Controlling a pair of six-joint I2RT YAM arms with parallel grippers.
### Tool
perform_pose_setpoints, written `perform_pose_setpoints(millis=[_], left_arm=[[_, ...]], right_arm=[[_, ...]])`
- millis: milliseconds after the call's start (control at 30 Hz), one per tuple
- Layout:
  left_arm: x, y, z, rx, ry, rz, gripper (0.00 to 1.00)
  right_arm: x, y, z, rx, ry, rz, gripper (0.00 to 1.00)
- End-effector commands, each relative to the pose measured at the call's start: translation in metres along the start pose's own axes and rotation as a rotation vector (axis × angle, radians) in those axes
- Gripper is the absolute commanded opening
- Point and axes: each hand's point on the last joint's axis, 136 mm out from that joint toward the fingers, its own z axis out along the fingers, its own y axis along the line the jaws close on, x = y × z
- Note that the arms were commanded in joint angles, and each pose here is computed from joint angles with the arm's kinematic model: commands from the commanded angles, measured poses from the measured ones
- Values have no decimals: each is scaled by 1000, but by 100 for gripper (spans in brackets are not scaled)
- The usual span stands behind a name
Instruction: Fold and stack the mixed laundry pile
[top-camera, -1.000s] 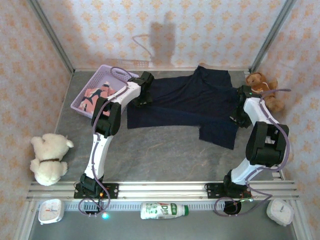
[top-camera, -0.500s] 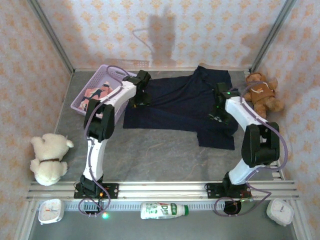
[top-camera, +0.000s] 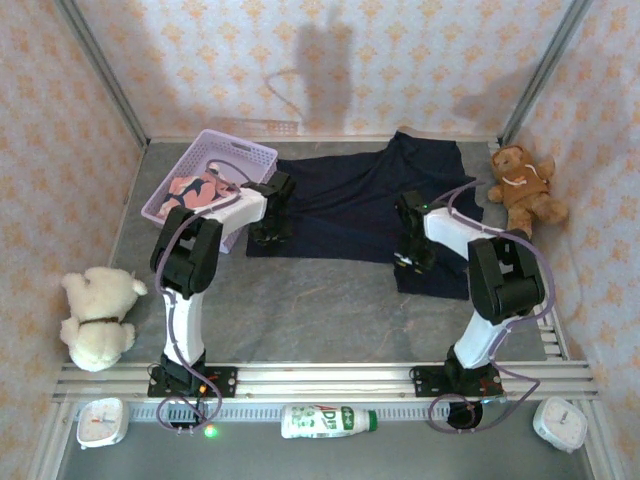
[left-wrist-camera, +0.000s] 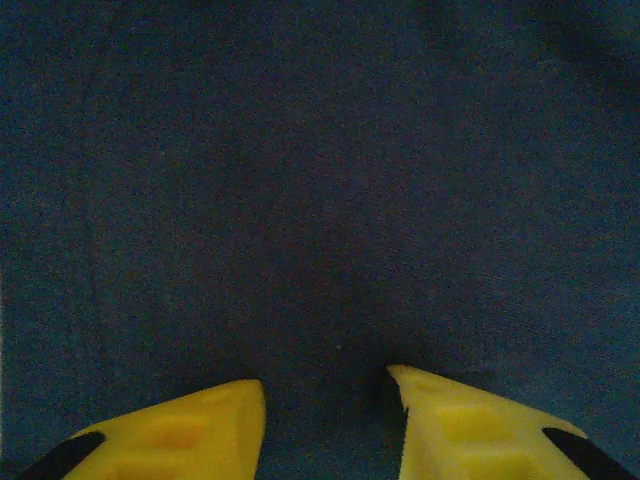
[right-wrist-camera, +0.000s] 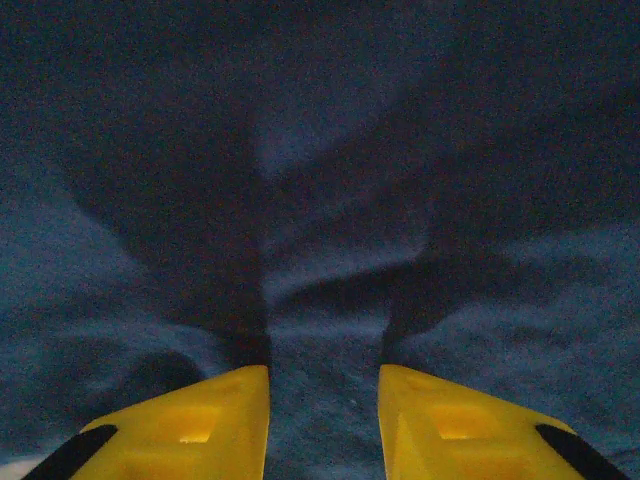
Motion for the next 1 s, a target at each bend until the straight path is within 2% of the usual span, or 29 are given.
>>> perform_pose_setpoints(millis=[0,267,333,400,533,667,833,967], left_arm=[[1,13,12,-60,-29,-33,35],[68,45,0,-74,65,-37,36],[82,50,-7,-80,79,-34,37],[82,49,-21,-65,63,-32,41],[37,28,-58,-31,-44,1,58],[-29,-11,-85,36,-159,23,63],[-87,-48,-69,55,-219,44,62],[-109,-44,-41,8,-207,25,62]], right_arm=[[16,-8,6,11,16,21,33],[68,-26,1,-22,138,36,34],[69,-27,-8,-33,136,29,35],[61,-15,-24,-81,116,12,38],[23,14,-64,-130,24,-35,45],[-32,34,-96,-130,-94,-47,51],[-98,48,-94,-128,-186,42,52],[-135,53,-71,-131,-188,114,53]])
